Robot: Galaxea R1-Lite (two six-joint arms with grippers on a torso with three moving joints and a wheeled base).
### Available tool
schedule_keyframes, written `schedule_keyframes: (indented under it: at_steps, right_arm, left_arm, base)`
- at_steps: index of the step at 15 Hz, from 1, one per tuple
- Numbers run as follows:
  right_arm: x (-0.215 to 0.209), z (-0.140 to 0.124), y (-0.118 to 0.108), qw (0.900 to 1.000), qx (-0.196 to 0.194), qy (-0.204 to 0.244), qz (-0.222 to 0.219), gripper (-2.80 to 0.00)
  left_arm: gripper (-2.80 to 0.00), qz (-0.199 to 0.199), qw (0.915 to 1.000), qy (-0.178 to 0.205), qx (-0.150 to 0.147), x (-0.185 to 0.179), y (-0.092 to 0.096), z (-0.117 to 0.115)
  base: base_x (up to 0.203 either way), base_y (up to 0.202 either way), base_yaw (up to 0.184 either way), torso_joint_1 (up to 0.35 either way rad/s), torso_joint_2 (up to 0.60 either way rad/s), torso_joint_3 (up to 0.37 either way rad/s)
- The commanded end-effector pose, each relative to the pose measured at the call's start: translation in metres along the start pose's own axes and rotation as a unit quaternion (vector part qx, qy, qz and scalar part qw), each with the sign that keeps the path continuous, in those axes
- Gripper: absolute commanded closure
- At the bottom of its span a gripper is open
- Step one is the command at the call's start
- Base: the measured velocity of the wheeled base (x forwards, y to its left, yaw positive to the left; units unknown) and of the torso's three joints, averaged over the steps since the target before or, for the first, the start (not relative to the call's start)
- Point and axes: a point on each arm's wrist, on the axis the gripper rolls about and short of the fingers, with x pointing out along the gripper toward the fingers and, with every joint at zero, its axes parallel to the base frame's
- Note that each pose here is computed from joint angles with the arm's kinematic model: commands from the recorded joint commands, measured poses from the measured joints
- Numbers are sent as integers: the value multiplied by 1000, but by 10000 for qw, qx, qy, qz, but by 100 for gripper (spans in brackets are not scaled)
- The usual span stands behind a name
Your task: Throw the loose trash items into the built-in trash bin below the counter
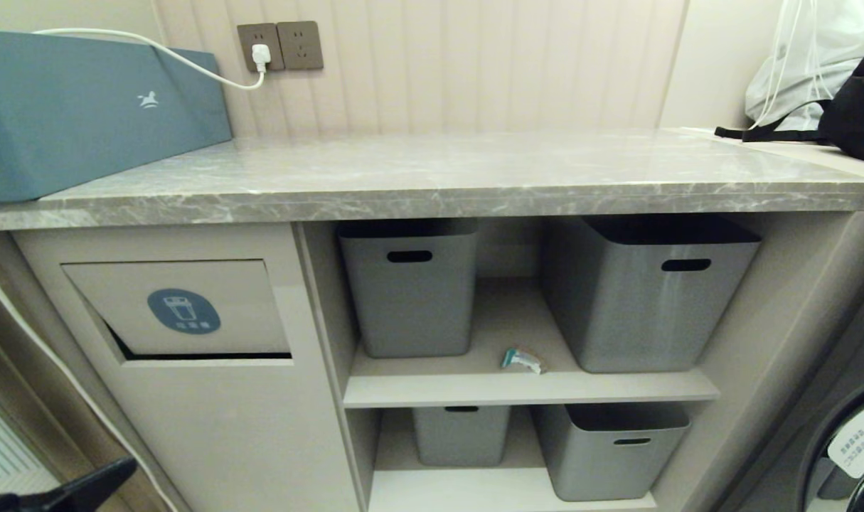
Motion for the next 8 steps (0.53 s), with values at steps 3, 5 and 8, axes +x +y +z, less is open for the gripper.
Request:
schedule_keyframes:
  at_steps: [3,5,8]
  right_arm:
    - [102,10,-24,9879,78,1415,625,0]
    - [136,9,-30,9885,-71,1347,679,0]
    - [175,-1,-22,9855,-305,1385,936,0]
  left_arm:
    - [0,33,9976,317,614,-2,7,-24]
    - [0,183,9985,366,360,-6,14,-41]
    - [0,1090,9933,58,-372,-13,28,-54]
  base:
    - [0,0,0,0,0,0]
    - [0,0,0,0,0,0]
    - [0,0,0,0,0,0]
